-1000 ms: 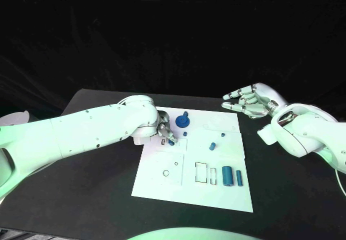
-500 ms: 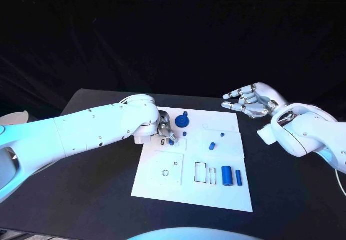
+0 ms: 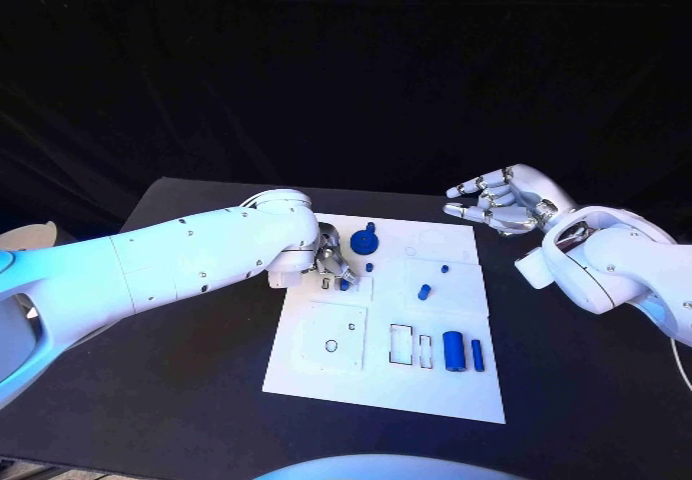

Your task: Assemble the parts on the task board

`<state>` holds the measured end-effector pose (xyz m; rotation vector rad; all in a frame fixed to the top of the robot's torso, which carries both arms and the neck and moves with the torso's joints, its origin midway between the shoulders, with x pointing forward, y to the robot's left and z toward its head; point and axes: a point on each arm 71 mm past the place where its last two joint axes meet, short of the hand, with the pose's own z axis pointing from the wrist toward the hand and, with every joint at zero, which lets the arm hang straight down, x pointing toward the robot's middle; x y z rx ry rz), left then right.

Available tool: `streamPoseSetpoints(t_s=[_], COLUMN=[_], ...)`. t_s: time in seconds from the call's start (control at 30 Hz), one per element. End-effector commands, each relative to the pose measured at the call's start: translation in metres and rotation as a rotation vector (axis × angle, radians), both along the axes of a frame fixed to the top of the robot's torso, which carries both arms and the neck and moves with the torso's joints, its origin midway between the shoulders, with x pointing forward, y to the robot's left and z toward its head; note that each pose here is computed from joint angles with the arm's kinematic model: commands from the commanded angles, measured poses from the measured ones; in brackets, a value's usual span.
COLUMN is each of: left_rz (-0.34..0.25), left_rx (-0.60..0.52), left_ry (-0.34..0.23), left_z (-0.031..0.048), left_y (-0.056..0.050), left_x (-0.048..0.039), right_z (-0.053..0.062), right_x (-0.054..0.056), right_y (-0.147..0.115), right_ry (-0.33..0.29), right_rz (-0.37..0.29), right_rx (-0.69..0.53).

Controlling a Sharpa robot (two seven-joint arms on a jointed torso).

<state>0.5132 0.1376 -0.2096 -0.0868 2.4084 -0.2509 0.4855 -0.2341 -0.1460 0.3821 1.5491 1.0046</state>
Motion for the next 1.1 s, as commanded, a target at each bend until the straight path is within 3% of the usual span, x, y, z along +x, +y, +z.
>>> streamPoseSetpoints(t_s=[0.03,0.63,0.83,1.1], left_rz=[-0.003,0.04,0.048,0.04], left_rx=[0.033,-0.006,-0.033,-0.045], left_ry=[0.043,-0.002,-0.029,-0.06], left_z=[-0.0057,0.0009,0.0128,0.037], left_y=[0.001,0.007,0.011,0.017], left_x=[-0.0036,-0.0029,-0.0035,-0.0012], right_z=[0.0,0.0,-0.001,-0.002], right_x=[-0.001,0.001,0.002,0.003], right_y=[0.001,-0.001,-0.002,-0.003], right_ry=[-0.009,-0.007,-0.005,-0.002], right_rz=[0.007,0.0,-0.004,-0.006], right_rx=[-0.003,-0.001,-0.001,-0.001])
